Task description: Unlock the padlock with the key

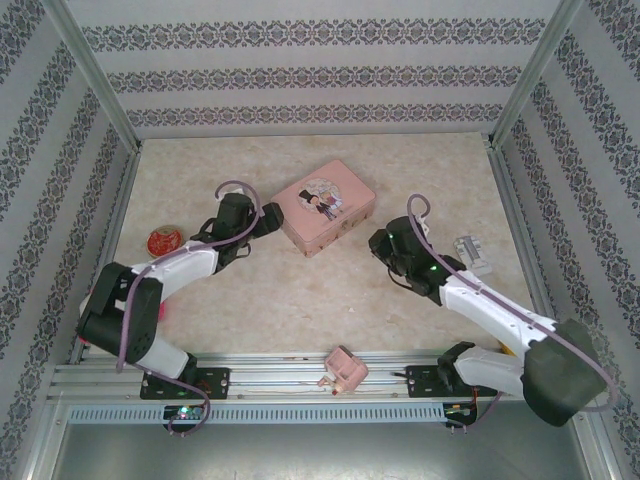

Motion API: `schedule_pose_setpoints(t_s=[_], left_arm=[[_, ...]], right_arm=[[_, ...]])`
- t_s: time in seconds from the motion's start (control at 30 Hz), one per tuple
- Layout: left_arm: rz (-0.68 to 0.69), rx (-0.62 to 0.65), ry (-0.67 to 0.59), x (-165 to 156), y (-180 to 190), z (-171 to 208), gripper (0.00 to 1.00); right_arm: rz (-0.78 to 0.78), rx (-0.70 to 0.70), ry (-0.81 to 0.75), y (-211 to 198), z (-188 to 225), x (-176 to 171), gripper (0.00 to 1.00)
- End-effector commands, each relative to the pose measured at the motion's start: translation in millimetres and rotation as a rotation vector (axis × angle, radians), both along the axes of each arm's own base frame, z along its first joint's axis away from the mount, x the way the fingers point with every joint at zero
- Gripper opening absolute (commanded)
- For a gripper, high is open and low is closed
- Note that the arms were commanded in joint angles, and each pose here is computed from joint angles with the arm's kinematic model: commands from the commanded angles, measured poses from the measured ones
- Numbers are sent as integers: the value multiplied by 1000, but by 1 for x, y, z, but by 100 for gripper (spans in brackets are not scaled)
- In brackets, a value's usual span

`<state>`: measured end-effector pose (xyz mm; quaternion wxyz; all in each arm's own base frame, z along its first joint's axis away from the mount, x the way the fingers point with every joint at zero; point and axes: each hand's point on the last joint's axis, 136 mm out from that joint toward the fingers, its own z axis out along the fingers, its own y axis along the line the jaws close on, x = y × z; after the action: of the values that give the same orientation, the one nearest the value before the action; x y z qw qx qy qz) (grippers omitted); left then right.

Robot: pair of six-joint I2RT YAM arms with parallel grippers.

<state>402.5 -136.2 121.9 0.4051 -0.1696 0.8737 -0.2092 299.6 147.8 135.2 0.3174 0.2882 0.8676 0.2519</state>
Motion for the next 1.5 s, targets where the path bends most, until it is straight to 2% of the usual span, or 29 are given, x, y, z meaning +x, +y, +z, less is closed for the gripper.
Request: schedule_pose_setpoints(t_s=[0.0,0.17,0.27,0.4,0.63,0.93,1.13,1.47], left_arm=[[-11,-139,20,-7,-13,20,99],[-21,-270,78,-13,-31,7,99],[-43,-308,105,-9,-46,-4,99],[-77,-350,131,1,-63,-14,100],[-101,-371,147,16,-76,-22,83],[-104,-370,140,26,-79,-17,82],[-95,-351,138,25,-75,-15,83],[-87,-337,140,23,-72,-16,88]], right_arm=[[150,-219,190,-24,-11,-43,0],[251,-404,330,-45,-7,-65,0],[286,-460,374,-51,-9,-68,0],[330,-469,406,-51,-19,-65,0],[408,-510,507,-50,-47,-68,0],[531,-515,624,-37,-84,-61,0],[593,-493,624,-20,-101,-42,1],[641,-477,634,0,-121,-19,29]])
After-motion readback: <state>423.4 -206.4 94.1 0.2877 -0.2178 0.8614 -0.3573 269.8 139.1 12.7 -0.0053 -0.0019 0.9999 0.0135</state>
